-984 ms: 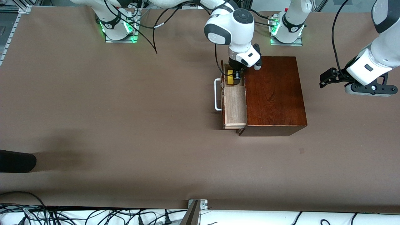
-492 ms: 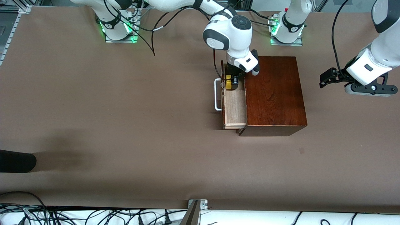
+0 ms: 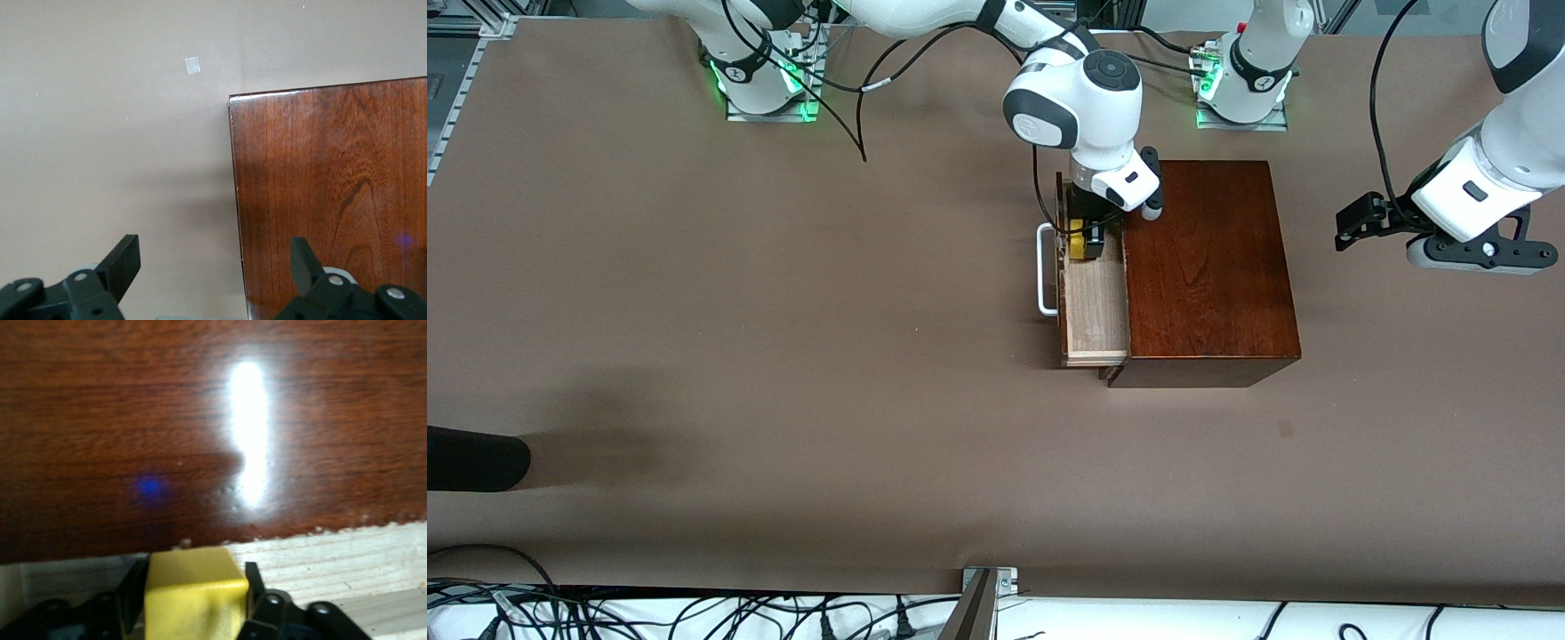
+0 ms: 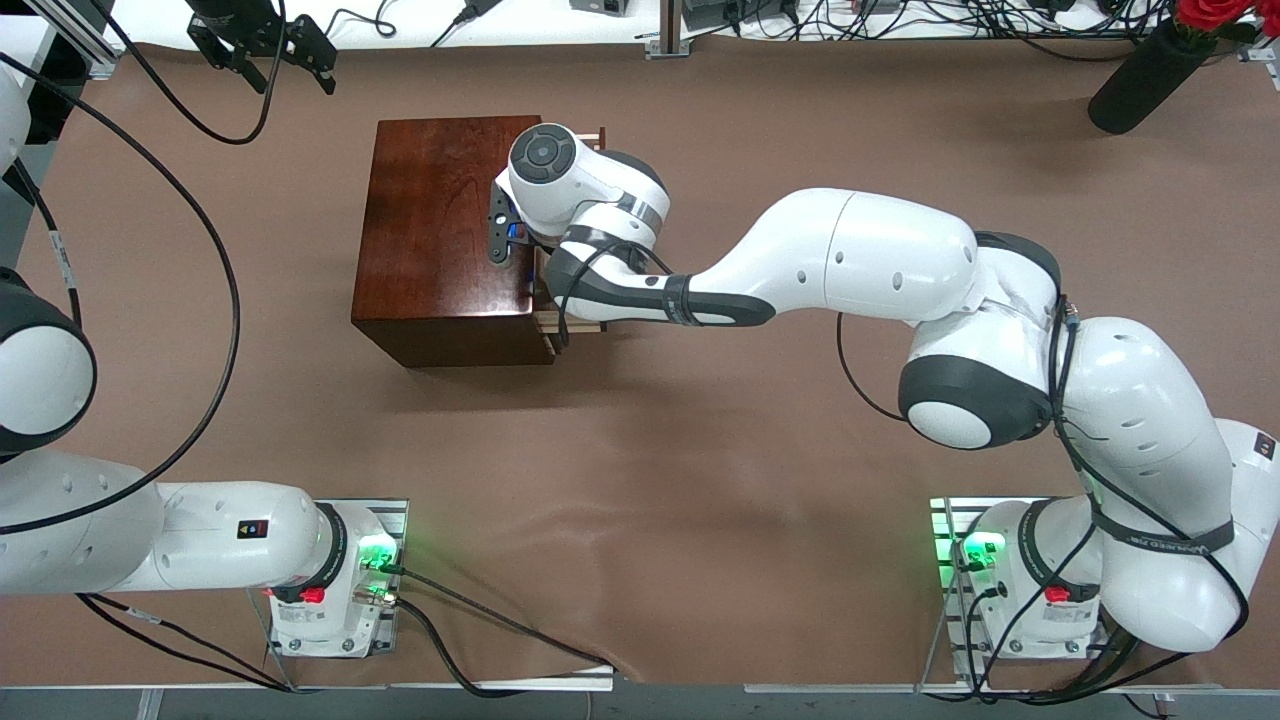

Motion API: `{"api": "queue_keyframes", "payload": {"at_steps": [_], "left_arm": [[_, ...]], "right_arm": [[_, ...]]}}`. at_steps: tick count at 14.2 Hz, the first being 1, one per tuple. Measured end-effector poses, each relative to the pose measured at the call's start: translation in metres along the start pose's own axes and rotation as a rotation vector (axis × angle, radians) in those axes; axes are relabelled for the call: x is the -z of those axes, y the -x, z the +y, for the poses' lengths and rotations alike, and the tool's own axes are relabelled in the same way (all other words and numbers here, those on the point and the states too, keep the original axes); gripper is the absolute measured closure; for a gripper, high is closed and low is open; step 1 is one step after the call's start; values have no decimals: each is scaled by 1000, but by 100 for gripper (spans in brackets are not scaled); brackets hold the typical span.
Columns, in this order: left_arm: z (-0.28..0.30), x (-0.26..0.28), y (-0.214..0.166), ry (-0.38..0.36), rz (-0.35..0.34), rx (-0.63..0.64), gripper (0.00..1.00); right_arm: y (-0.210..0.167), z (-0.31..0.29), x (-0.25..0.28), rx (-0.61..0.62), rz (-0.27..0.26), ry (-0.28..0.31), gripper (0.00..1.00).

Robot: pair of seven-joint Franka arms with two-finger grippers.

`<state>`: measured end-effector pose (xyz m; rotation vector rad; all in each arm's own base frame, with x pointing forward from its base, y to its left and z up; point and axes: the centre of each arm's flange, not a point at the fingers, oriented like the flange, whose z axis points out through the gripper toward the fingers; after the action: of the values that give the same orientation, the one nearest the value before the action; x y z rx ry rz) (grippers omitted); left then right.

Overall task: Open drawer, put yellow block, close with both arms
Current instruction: 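Lower the cube into the drawer and open the right gripper, then withdraw the right gripper while the left gripper reaches the drawer front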

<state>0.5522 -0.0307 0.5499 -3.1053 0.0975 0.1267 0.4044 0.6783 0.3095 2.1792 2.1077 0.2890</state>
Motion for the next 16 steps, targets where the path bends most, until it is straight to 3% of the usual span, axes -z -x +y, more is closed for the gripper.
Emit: {"api": "queue_keyframes", "payload": {"at_steps": [3,6,9,13,16], "left_arm": [[1,2,0,0,6,-2,0],[3,3,0,0,6,-5,0],[4,7,0,0,5,-8,0],[5,9,-3,1,4,-9,0],[5,8,-5,1,2,-41,0]], "right_arm": [[-2,5,10,-9,12,9,0],[-1,15,40,-26,22,27,0],[17,38,92,-77,-10,23,0],[69,96,180,-188,-25,43,0],[134,152,235,-316,-21,34,0]]}}
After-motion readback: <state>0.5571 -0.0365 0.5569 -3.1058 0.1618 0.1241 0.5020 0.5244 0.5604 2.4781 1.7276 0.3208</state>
